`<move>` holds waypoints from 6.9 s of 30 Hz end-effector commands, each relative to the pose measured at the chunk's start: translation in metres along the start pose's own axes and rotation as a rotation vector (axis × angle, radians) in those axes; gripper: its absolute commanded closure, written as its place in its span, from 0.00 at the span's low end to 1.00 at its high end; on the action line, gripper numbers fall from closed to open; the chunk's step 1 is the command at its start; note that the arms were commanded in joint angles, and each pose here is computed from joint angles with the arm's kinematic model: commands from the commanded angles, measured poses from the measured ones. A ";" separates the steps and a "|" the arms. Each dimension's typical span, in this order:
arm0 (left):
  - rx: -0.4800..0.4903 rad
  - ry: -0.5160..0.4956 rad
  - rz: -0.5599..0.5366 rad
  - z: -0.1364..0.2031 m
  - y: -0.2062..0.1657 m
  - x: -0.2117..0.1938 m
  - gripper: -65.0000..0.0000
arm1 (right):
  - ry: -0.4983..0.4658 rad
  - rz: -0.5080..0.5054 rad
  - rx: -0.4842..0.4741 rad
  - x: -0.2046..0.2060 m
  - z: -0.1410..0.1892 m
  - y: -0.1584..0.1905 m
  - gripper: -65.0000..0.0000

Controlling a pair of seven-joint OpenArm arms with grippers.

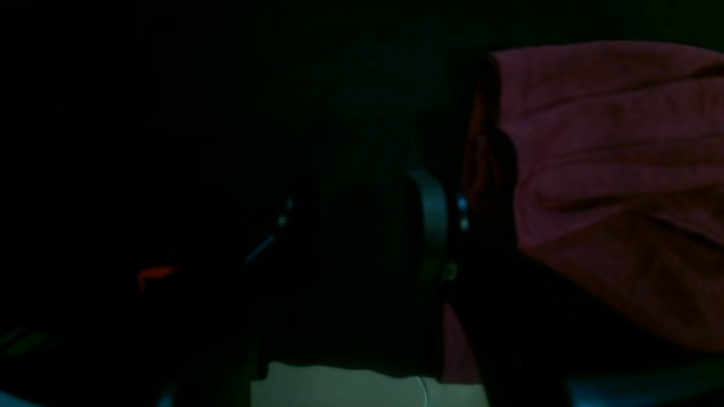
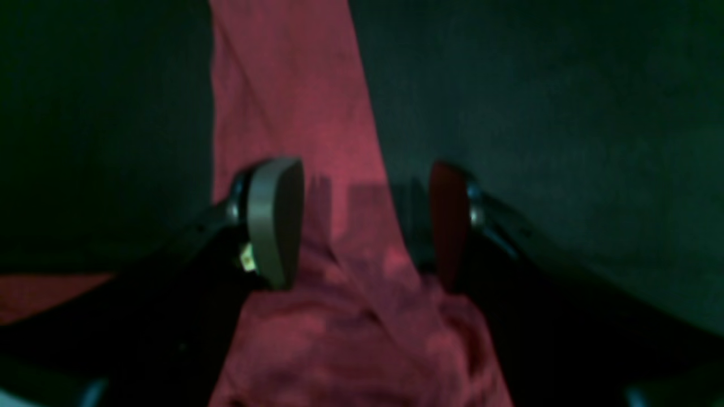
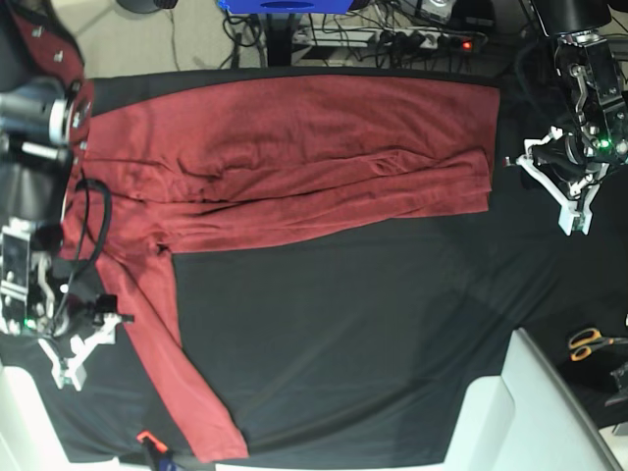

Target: Fold the T-shirt properly

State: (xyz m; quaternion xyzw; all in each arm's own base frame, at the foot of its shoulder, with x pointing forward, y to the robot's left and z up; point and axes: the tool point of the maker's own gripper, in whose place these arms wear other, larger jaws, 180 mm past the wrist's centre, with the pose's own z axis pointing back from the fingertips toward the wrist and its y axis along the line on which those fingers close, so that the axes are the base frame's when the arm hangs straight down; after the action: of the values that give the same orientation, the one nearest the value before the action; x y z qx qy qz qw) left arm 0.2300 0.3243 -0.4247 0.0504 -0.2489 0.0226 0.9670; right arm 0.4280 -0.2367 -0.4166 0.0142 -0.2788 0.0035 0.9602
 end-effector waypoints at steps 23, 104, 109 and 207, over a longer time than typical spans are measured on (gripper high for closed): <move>0.023 -0.039 -0.005 0.008 0.010 0.011 0.65 | -0.050 -0.172 0.029 -0.026 -0.050 -0.010 0.49; 0.015 -0.043 -0.009 0.006 0.007 0.015 0.65 | 0.110 0.076 0.236 -0.151 0.096 0.165 1.00; 0.016 -0.042 -0.010 0.006 0.008 0.015 0.65 | 0.138 0.068 0.236 -0.164 0.096 0.163 1.00; -0.080 -0.127 -0.142 0.032 0.029 -0.025 0.66 | -0.096 -0.018 0.219 -0.042 0.049 0.138 1.00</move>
State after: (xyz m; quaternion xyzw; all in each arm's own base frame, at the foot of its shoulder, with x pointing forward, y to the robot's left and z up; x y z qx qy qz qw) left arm 0.1833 0.3437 -0.4168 0.0237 -0.2909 -0.0515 0.9551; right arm 0.3474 -0.0999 -0.4130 0.1215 -0.2892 0.0228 0.9492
